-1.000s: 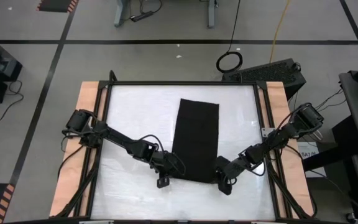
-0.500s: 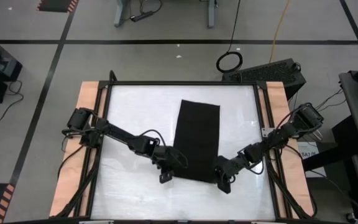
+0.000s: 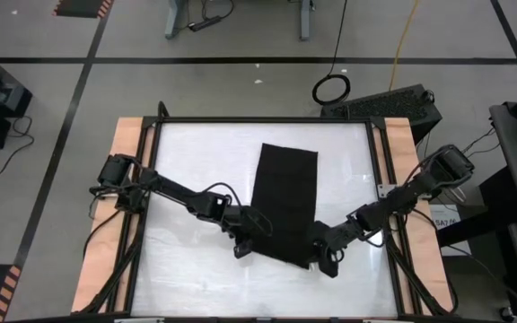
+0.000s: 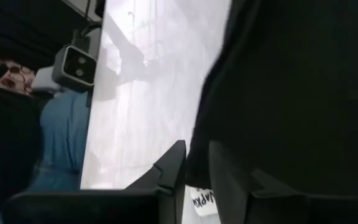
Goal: Roll towel
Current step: Roll the black towel
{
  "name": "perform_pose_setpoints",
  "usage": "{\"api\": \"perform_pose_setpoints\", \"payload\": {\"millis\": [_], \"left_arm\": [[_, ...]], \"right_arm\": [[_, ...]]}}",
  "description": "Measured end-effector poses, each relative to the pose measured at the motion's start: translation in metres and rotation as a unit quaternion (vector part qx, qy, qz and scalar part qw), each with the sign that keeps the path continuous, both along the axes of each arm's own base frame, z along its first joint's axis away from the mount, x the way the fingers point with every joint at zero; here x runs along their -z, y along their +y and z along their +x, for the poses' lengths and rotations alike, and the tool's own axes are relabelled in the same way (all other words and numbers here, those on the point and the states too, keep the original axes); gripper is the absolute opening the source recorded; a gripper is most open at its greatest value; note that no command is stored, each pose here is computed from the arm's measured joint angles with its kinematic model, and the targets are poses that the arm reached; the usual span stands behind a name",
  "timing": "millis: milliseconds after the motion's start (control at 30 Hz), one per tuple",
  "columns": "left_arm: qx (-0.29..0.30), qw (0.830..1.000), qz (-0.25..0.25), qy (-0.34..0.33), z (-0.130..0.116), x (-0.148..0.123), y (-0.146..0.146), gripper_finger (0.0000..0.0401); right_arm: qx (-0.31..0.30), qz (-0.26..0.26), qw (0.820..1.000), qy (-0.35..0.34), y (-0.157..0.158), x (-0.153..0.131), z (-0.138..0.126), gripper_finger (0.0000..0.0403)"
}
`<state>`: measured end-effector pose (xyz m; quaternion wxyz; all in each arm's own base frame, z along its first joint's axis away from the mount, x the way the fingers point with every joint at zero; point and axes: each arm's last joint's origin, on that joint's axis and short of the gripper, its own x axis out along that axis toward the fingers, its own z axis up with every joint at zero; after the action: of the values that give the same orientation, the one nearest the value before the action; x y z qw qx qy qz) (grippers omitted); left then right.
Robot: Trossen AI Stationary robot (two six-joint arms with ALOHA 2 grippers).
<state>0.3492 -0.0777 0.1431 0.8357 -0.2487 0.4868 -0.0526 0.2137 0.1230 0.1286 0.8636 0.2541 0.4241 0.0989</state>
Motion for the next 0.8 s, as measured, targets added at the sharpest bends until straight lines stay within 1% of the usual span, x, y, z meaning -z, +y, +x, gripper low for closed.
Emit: {"api": "perform_pose_setpoints", "payload": {"millis": [167, 267, 367, 467, 567, 667, 800], "left_arm": [[-0.017, 1.0, 0.016, -0.003, 0.001, 0.0, 0.005, 0.0], [-0.022, 1.0, 0.021, -0.003, 0.001, 0.001, 0.006, 0.0], [-0.025, 0.999, 0.028, 0.012, 0.0, 0.004, 0.007, 0.0], [-0.032, 0.998, 0.042, 0.024, -0.002, 0.006, 0.009, 0.0], [-0.038, 0.998, 0.045, 0.025, -0.002, 0.006, 0.011, 0.0], [-0.04, 0.998, 0.048, 0.031, -0.003, 0.007, 0.012, 0.0], [-0.044, 0.997, 0.054, 0.035, -0.004, 0.007, 0.013, 0.0]], "right_arm": [[-0.068, -0.068, 0.994, -0.048, 0.005, -0.009, -0.008, 0.0077], [-0.102, -0.118, 0.985, -0.076, 0.012, -0.009, -0.012, 0.009], [-0.128, -0.164, 0.974, -0.091, 0.017, -0.005, -0.016, 0.0114], [-0.159, -0.212, 0.957, -0.119, 0.025, -0.002, -0.019, 0.0141], [-0.189, -0.261, 0.933, -0.161, 0.033, 0.0, -0.019, 0.0158], [-0.217, -0.292, 0.909, -0.206, 0.039, 0.001, -0.016, 0.0161], [-0.251, -0.326, 0.884, -0.22, 0.047, 0.003, -0.007, 0.0154]]}}
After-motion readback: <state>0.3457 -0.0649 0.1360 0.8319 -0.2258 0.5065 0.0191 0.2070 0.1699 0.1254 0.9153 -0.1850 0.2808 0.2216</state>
